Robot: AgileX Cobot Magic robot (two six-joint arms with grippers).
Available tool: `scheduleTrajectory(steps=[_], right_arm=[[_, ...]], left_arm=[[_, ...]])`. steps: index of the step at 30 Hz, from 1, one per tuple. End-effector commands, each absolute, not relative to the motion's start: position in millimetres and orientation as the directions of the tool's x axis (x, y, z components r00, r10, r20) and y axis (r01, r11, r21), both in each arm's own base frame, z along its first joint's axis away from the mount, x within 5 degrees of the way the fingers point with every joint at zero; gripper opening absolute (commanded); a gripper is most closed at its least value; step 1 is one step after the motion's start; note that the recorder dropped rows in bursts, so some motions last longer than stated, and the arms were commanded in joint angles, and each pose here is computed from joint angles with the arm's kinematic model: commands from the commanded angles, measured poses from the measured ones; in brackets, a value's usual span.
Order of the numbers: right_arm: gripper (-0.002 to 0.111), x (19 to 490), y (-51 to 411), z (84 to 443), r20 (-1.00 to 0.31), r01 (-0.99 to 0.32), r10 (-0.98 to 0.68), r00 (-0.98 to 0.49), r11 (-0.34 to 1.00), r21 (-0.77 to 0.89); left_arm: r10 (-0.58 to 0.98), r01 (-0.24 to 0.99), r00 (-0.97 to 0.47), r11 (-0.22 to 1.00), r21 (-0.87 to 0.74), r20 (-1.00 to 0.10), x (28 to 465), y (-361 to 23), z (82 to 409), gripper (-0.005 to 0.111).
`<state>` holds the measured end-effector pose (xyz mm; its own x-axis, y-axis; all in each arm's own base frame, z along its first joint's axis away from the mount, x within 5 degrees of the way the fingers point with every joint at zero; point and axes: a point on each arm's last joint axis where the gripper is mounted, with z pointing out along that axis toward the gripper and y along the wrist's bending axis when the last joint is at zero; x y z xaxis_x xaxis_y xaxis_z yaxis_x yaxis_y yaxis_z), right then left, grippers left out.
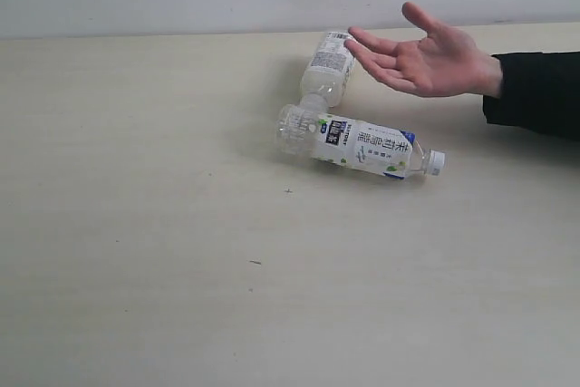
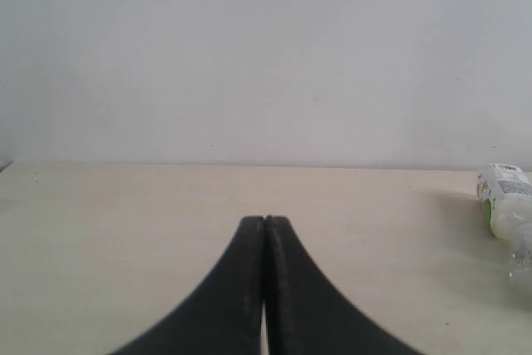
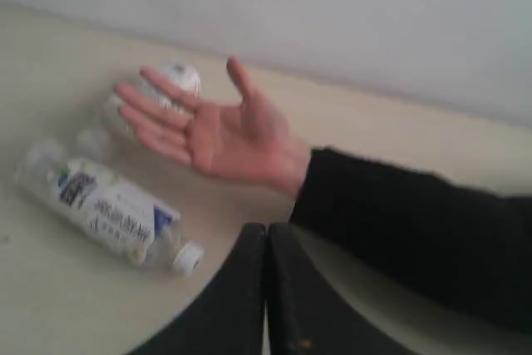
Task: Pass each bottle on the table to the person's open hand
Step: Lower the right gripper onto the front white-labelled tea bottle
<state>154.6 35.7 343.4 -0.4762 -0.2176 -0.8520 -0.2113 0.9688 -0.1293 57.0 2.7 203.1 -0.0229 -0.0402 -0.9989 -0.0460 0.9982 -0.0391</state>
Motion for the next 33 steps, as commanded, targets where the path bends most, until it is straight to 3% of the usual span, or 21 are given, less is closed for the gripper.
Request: scheduleTrajectory(steps=[1, 4, 6, 7, 10, 12, 16, 21, 33], right_arm=[[0.0, 221, 68, 327, -0.656, -0.245, -0.178, -0.734, 0.969, 0.011], [0.0, 256, 93, 308, -0.639, -0.267, -0.099, -0.763, 0.948, 0.172], [0.004, 280, 113, 278, -0.597, -0.388, -0.187, -0.78, 0.893, 0.227], [0.011, 291, 123, 261, -0.549, -0.478, -0.291, -0.784, 0.846, 0.235], [0.033, 313, 142, 241, -0.454, -0.514, -0.364, -0.813, 0.815, 0.267], [0.052, 323, 160, 240, -0.45, -0.582, -0.448, -0.773, 0.783, 0.219], [0.064, 319, 188, 243, -0.456, -0.788, -0.705, -0.543, 0.615, -0.012], [0.07, 314, 201, 234, -0.356, -0.869, -0.859, -0.367, 0.453, -0.199], [0.081, 330, 213, 198, -0.299, -0.882, -0.913, -0.276, 0.364, -0.297]], left_arm=[[-0.041, -0.043, -0.011, 0.998, -0.041, -0.999, 56, 3, 204, 0.0], [-0.041, -0.043, -0.011, 0.998, -0.041, -0.999, 56, 3, 204, 0.0], [-0.041, -0.043, -0.011, 0.998, -0.041, -0.999, 56, 3, 204, 0.0], [-0.041, -0.043, -0.011, 0.998, -0.041, -0.999, 56, 3, 204, 0.0], [-0.041, -0.043, -0.011, 0.998, -0.041, -0.999, 56, 3, 204, 0.0], [-0.041, -0.043, -0.011, 0.998, -0.041, -0.999, 56, 3, 204, 0.0], [-0.041, -0.043, -0.011, 0.998, -0.041, -0.999, 56, 3, 204, 0.0], [-0.041, -0.043, -0.011, 0.998, -0.041, -0.999, 56, 3, 204, 0.0], [-0.041, -0.043, -0.011, 0.998, -0.041, -0.999, 56, 3, 204, 0.0]])
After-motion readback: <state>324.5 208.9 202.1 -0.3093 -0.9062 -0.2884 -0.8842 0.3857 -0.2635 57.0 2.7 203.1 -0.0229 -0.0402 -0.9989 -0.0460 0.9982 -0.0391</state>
